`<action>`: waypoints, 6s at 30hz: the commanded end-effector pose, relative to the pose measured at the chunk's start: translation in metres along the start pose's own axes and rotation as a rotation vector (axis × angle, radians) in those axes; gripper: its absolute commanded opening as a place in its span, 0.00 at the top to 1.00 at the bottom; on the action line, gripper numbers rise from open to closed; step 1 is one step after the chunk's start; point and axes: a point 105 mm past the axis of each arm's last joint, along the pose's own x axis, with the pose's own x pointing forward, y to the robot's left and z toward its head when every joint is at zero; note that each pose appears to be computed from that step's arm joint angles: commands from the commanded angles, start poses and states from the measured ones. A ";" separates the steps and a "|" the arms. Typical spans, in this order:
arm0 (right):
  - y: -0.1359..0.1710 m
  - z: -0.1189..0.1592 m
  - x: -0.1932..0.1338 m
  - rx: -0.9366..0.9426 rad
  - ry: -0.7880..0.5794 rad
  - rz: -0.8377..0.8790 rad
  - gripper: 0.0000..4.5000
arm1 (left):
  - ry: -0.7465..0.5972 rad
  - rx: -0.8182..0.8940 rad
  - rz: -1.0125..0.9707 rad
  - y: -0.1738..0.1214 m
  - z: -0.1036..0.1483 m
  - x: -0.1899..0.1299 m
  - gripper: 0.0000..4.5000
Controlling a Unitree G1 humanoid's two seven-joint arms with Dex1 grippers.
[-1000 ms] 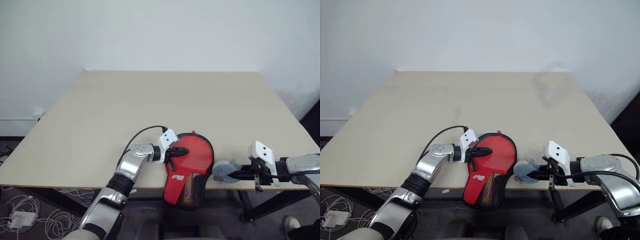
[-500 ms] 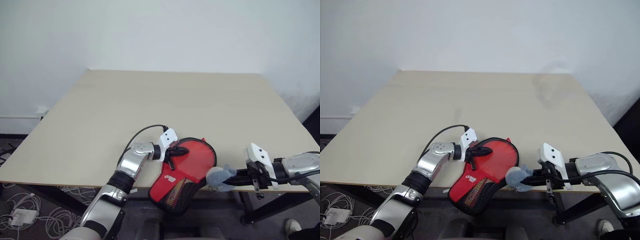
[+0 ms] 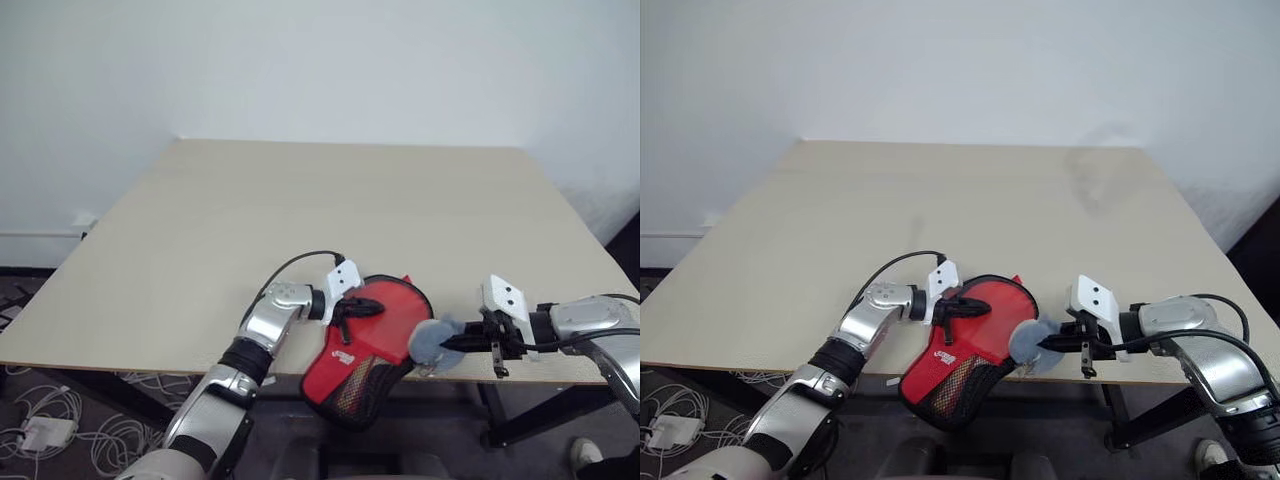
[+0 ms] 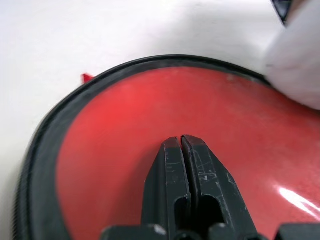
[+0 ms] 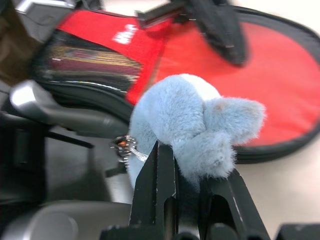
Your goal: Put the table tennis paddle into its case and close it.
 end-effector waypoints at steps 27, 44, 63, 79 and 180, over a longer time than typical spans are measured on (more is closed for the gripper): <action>0.084 0.009 -0.010 -0.010 -0.082 0.115 0.99 | 0.098 0.030 -0.121 -0.008 -0.012 0.010 1.00; 0.053 0.012 -0.034 -0.077 0.038 0.118 0.29 | 0.085 0.043 -0.091 -0.001 -0.008 0.017 1.00; 0.049 -0.001 0.001 -0.049 0.061 0.132 0.21 | 0.065 0.048 -0.045 0.007 -0.005 0.019 1.00; -0.050 -0.025 0.022 0.244 0.041 -0.405 0.21 | -0.006 0.053 0.002 0.018 0.012 0.003 1.00; -0.104 0.109 0.072 0.082 -0.352 -0.374 0.01 | -0.160 -0.172 0.857 0.010 0.006 -0.244 1.00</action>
